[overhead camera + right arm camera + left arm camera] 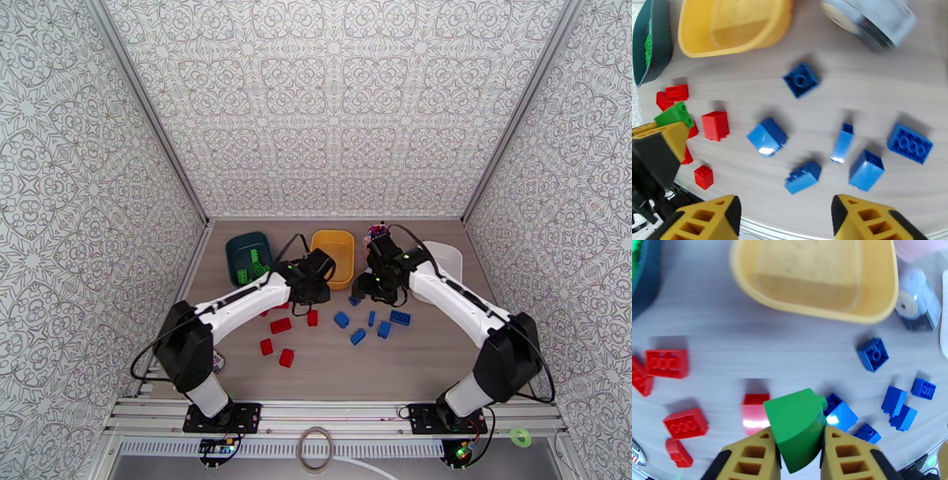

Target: Sort the legos into containers by color

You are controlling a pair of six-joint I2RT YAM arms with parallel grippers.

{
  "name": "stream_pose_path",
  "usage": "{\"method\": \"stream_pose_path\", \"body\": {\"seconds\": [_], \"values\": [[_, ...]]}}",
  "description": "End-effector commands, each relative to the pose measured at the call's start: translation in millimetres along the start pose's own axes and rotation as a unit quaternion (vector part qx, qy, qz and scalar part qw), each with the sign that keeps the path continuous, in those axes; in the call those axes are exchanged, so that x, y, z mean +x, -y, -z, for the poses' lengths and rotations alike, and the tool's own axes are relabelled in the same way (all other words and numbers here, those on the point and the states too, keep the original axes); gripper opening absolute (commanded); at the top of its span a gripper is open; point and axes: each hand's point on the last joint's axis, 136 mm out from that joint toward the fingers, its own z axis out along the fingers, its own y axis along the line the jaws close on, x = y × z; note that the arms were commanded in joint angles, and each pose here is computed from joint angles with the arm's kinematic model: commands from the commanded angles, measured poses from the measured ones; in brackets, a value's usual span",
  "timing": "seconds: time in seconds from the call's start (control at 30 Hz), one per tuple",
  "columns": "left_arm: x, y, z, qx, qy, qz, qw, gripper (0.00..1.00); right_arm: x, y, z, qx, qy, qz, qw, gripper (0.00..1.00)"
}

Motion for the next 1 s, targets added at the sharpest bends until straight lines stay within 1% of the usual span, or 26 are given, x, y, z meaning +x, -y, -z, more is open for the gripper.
{"method": "stream_pose_path", "body": {"seconds": [0.0,0.2,0.33,0.47,0.63,0.8,0.97], "values": [[-14.1,-32.1,10.3,-0.029,0.012,0.025,0.999,0.24,-9.5,-23.6,-2.2,-0.014,0.0,0.032,0.999,0.65],[-50.3,-75.0,24.1,-0.036,0.03,0.069,0.997,0.24,-17.2,-55.7,-16.2,-0.027,-0.012,0.059,0.998,0.65],[-77.1,-105.8,25.4,-0.036,0.037,0.102,0.993,0.24,-22.0,-71.8,-21.4,-0.029,-0.017,0.074,0.997,0.64],[-98.1,-130.8,16.8,-0.036,0.032,0.126,0.991,0.24,-27.7,-77.5,-22.3,-0.027,-0.018,0.081,0.996,0.64],[-123.3,-153.8,4.1,-0.04,0.029,0.144,0.988,0.24,-32.1,-80.8,-22.3,-0.021,-0.021,0.087,0.996,0.64],[-145.0,-170.0,-7.9,-0.04,0.027,0.16,0.986,0.23,-38.1,-79.2,-22.0,-0.006,-0.018,0.091,0.996,0.64],[-158.4,-182.7,-24.1,-0.043,0.013,0.168,0.985,0.24,-42.8,-82.3,-27.5,-0.006,-0.02,0.087,0.996,0.64]]}}
